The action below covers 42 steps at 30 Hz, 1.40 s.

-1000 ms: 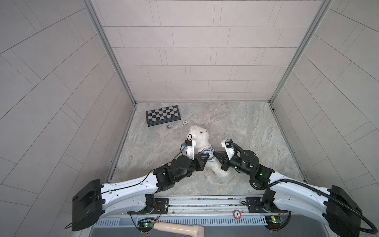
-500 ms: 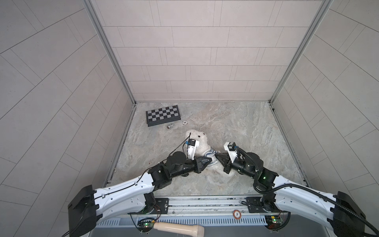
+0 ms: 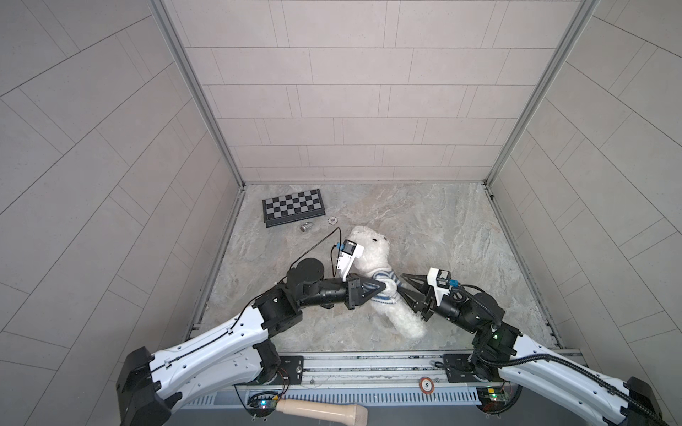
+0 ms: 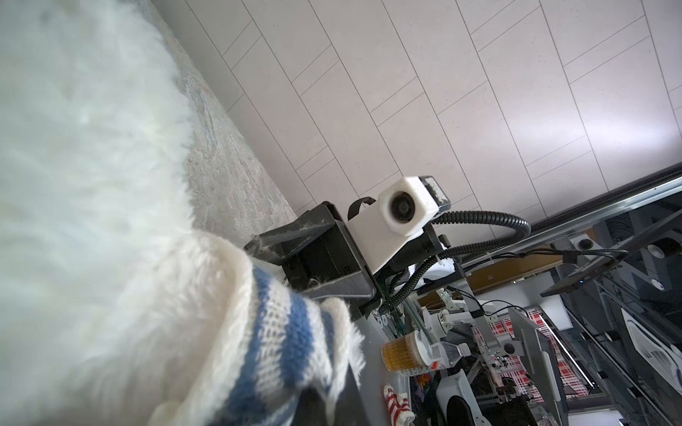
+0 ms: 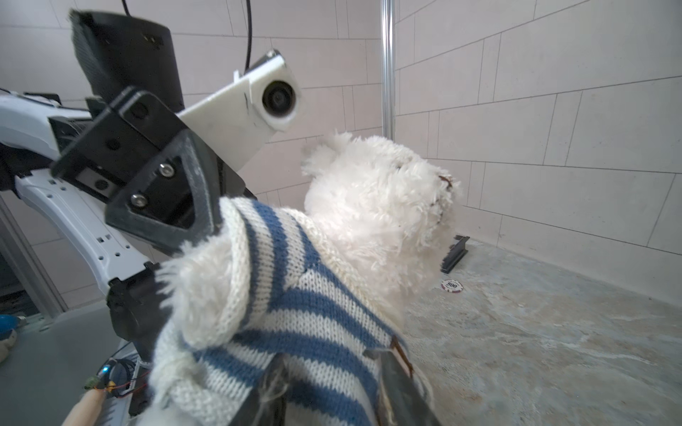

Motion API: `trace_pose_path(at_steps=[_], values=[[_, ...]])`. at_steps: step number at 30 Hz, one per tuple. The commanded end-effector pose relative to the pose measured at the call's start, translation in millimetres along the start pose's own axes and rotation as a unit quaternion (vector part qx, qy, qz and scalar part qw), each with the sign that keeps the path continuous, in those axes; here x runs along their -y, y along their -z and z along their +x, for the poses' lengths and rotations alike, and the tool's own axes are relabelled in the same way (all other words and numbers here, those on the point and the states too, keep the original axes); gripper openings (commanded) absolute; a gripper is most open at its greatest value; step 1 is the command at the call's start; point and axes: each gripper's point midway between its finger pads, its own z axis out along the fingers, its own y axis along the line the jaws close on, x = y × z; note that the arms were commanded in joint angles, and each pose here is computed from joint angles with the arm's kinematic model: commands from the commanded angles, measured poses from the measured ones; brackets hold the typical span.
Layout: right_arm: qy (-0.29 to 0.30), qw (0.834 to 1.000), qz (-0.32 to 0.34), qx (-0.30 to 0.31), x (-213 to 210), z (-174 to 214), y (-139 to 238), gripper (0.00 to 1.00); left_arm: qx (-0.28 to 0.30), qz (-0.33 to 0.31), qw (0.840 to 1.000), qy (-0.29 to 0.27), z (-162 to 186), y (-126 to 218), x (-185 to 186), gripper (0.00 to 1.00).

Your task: Dress the teddy bear

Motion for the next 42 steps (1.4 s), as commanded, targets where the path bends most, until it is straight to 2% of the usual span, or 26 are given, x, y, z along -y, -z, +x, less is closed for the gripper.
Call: trace_pose_path(at_steps=[1, 5, 10, 15, 19, 21, 24, 26, 30, 35, 42], values=[[0.013, 0.998, -0.045, 0.030, -17.9, -18.4, 3.4, 0.46, 0.014, 0.043, 0.999, -0.019, -4.8, 2.2, 14.3, 0.00], [0.011, 0.995, -0.087, 0.039, -32.9, -26.7, 2.5, 0.46, 0.010, 0.051, 0.998, -0.019, -3.6, -1.4, 13.8, 0.00], [0.015, 0.992, -0.124, 0.016, -46.7, -15.1, -4.1, 0.47, 0.033, 0.040, 0.998, -0.028, -12.3, -1.0, 12.1, 0.00], [0.030, 0.993, -0.113, 0.010, -47.9, -14.2, -11.8, 0.54, 0.071, 0.050, 0.996, -0.033, -24.2, 4.0, 18.0, 0.00], [0.033, 0.998, -0.054, 0.009, -28.8, -17.4, -23.6, 0.53, 0.083, 0.057, 0.994, -0.030, -24.4, 2.6, 17.3, 0.00], [0.032, 0.999, -0.021, 0.008, -18.1, -20.0, -30.0, 0.48, 0.080, 0.058, 0.995, -0.028, -21.4, 0.5, 16.4, 0.00], [0.034, 0.999, 0.002, -0.002, -9.8, -16.3, -38.0, 0.33, 0.084, 0.071, 0.994, -0.024, -20.2, 0.1, 19.7, 0.00], [0.044, 0.998, 0.033, -0.017, 1.4, -3.7, -39.8, 0.20, 0.087, 0.083, 0.992, -0.025, -22.0, 1.8, 27.1, 0.00], [0.068, 0.992, 0.105, -0.020, 27.4, 8.6, -31.6, 0.04, 0.084, 0.091, 0.992, -0.025, -22.1, 7.1, 34.9, 0.00], [0.092, 0.988, 0.125, 0.008, 32.5, -2.0, -16.7, 0.00, 0.096, 0.069, 0.992, -0.031, -25.9, 20.6, 34.8, 0.00], [0.121, 0.984, 0.128, -0.005, 32.6, -4.0, -9.8, 0.00, 0.084, 0.058, 0.994, -0.038, -25.4, 22.7, 33.4, 0.00]])
